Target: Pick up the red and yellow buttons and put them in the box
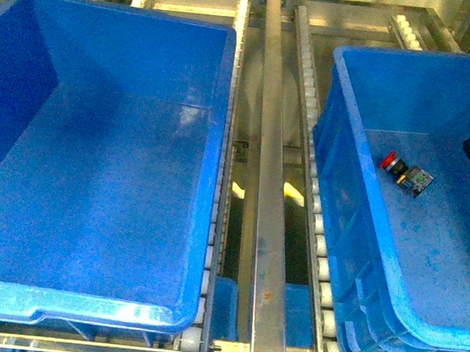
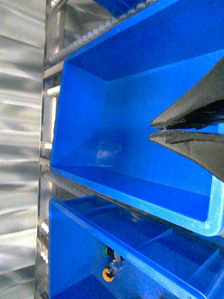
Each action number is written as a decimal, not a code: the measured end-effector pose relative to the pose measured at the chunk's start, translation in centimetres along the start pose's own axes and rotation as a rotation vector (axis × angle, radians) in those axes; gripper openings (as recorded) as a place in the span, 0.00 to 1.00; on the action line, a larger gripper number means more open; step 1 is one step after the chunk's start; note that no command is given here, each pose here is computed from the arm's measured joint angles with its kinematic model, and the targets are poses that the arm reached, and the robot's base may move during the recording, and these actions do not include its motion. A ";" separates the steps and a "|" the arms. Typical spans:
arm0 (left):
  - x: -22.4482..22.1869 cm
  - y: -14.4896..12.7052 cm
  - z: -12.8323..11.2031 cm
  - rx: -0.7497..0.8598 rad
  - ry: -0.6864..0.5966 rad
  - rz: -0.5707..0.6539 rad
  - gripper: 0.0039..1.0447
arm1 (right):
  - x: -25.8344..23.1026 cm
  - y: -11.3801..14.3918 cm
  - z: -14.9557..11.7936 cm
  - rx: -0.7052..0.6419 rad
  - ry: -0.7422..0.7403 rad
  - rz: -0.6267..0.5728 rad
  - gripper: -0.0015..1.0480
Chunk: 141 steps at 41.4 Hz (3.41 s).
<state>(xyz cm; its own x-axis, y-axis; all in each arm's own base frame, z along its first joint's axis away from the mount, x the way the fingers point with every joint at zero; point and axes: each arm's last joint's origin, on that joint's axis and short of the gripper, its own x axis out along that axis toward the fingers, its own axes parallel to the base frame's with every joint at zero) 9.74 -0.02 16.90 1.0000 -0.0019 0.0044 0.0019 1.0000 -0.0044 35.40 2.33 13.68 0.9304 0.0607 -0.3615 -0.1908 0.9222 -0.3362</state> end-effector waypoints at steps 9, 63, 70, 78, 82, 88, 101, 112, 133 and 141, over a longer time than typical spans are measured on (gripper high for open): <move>0.0 0.0 0.0 0.000 -0.001 0.000 0.02 | -9.4 0.5 -0.6 0.100 -0.048 -0.152 0.93; 0.0 0.0 0.0 0.000 0.000 0.000 0.02 | -23.6 1.2 -5.1 0.378 -0.375 -0.134 0.03; 0.0 0.0 0.0 0.000 0.000 0.000 0.02 | -24.0 1.3 -5.3 0.378 -0.376 -0.134 0.03; 0.0 0.0 0.0 0.000 0.000 0.000 0.02 | -24.5 1.4 -5.6 0.379 -0.362 -0.133 0.03; 0.0 0.0 0.0 0.000 0.000 0.000 0.02 | -25.1 1.7 -6.0 0.379 -0.360 -0.129 0.03; 0.0 0.0 0.0 0.000 0.000 0.000 0.02 | -25.3 1.7 -6.0 0.378 -0.372 -0.132 0.03; 0.0 0.0 0.0 0.000 0.000 0.000 0.02 | -25.3 1.7 -6.0 0.378 -0.372 -0.132 0.20; 0.0 0.0 0.0 0.000 -0.001 0.000 0.35 | -25.3 1.7 -6.0 0.378 -0.372 -0.132 0.67; 0.0 0.0 0.0 0.001 0.000 0.000 0.93 | -25.3 1.7 -6.0 0.378 -0.371 -0.134 0.93; 0.0 0.0 0.0 0.001 0.000 0.000 0.93 | -25.3 1.7 -6.0 0.378 -0.370 -0.134 0.93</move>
<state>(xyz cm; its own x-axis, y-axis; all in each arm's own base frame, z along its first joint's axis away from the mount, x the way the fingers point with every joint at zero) 9.74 -0.02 16.91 1.0000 -0.0019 0.0048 0.0019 1.0000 -0.0036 9.67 0.02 17.03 0.9999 0.0004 0.0166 -0.0004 1.0000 0.0029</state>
